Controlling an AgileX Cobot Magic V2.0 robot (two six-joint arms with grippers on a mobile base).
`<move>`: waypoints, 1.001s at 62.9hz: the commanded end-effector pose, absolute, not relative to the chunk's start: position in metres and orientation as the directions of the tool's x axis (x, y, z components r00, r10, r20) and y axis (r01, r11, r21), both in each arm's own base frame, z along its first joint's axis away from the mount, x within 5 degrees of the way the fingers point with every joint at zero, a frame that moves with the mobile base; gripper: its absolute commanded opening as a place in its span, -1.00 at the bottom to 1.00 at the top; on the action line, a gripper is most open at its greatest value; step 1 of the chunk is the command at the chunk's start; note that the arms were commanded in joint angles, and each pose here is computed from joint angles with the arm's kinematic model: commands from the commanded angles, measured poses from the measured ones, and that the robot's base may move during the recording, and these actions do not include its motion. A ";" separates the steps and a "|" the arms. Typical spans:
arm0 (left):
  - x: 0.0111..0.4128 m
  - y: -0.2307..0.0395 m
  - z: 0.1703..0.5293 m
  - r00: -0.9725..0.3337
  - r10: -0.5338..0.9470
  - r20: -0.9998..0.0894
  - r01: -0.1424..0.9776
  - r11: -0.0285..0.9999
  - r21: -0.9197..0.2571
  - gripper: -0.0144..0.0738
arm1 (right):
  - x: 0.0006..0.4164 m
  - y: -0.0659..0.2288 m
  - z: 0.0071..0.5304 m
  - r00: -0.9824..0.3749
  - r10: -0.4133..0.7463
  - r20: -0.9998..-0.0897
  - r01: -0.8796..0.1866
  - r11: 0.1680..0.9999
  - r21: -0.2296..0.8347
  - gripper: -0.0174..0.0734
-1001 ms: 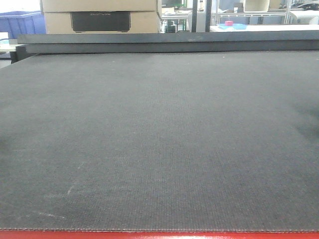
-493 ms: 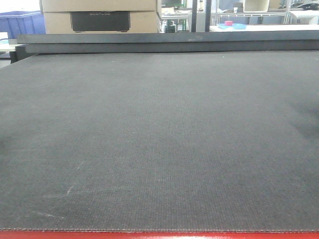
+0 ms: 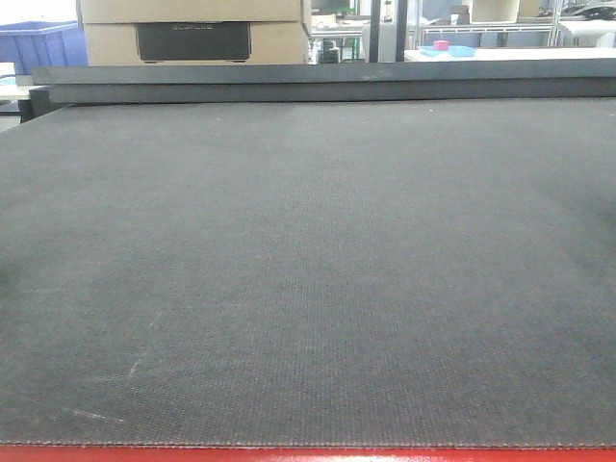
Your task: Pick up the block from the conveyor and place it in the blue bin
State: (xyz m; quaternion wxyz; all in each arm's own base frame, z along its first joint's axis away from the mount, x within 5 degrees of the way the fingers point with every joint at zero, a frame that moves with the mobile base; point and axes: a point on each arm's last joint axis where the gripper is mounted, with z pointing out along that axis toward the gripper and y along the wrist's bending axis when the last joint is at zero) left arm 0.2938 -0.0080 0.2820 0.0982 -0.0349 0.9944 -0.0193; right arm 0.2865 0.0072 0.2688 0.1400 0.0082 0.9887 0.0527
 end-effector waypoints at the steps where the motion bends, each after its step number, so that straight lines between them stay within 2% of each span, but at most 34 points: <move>1: 0.296 -0.005 0.281 -0.977 -0.100 -0.188 -0.098 0.995 -0.022 -0.92 | 0.285 0.006 0.272 -0.958 0.027 -0.287 -0.003 0.995 0.104 -0.97; 4: 0.297 -0.004 0.280 -0.976 -0.095 -0.194 -0.096 0.995 -0.003 -0.88 | 0.285 0.006 0.272 -0.958 0.029 -0.287 -0.002 0.994 0.106 -0.97; 8: 0.299 -0.003 0.280 -0.973 -0.089 -0.211 -0.092 0.996 0.007 -0.70 | 0.285 0.006 0.272 -0.957 0.029 -0.289 -0.002 0.994 0.106 -0.97; 17: 0.300 -0.004 0.280 -0.969 -0.096 -0.229 -0.096 0.995 -0.013 -0.04 | 0.286 0.006 0.272 -0.956 0.029 -0.293 -0.002 0.994 0.106 -0.97; 21: 0.301 -0.006 0.277 -0.970 -0.103 -0.221 -0.100 0.995 -0.027 0.19 | 0.286 0.006 0.272 -0.956 0.029 -0.293 -0.002 0.994 0.106 -0.97; 24: 0.302 -0.007 0.272 -0.973 -0.109 -0.203 -0.104 0.994 -0.038 0.28 | 0.286 0.006 0.272 -0.955 0.031 -0.295 -0.001 0.994 0.108 -0.97; 50: 0.326 -0.007 0.217 -0.990 -0.112 -0.090 -0.111 0.994 -0.025 0.28 | 0.286 0.006 0.272 -0.955 0.035 -0.295 0.001 0.993 0.115 -0.97; 63: 0.328 -0.007 0.211 -0.990 -0.111 -0.081 -0.110 0.994 -0.022 0.28 | 0.286 0.006 0.272 -0.954 0.036 -0.298 0.001 0.993 0.115 -0.97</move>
